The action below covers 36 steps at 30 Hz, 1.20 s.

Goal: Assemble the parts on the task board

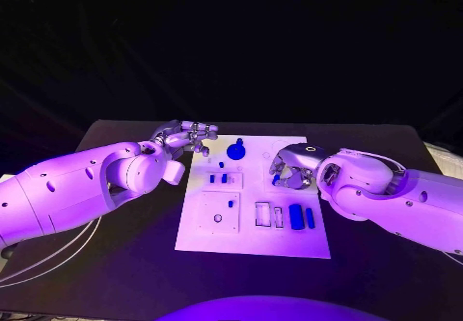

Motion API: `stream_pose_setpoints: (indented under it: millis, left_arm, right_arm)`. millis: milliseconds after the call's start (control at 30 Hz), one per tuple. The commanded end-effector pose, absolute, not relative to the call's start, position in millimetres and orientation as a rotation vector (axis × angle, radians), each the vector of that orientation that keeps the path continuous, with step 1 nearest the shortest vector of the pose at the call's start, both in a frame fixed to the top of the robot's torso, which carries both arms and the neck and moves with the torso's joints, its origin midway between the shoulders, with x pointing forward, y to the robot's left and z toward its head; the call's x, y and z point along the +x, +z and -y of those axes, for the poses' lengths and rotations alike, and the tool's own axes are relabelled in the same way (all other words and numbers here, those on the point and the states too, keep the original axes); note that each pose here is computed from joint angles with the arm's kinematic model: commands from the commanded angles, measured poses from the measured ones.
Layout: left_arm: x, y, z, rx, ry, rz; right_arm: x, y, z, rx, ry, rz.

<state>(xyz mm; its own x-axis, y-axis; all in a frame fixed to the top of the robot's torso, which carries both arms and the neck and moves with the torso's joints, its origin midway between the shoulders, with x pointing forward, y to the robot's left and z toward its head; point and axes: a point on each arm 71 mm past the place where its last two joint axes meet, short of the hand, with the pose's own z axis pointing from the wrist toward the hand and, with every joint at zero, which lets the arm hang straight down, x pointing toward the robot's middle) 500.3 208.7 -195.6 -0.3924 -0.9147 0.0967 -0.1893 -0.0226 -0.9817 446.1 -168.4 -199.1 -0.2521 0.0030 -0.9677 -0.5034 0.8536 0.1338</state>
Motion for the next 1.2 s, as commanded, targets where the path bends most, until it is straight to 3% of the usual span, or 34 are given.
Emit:
stream_pose_setpoints:
  millis: [33, 733, 1200]
  left_arm:
    - [499.2, -194.9, -206.3, -1.163, -1.494, -1.632]
    - [499.0, -195.7, -206.6, -1.166, -1.491, -1.636]
    - [498.9, -196.5, -207.4, -1.168, -1.488, -1.637]
  right_arm:
    - [446.1, -202.1, 167.7, -0.411, 0.475, -1.790]
    - [449.5, -202.4, 166.8, -0.435, 0.429, -1.743]
    - [435.7, -182.9, 164.3, -0.375, 0.546, -1.628]
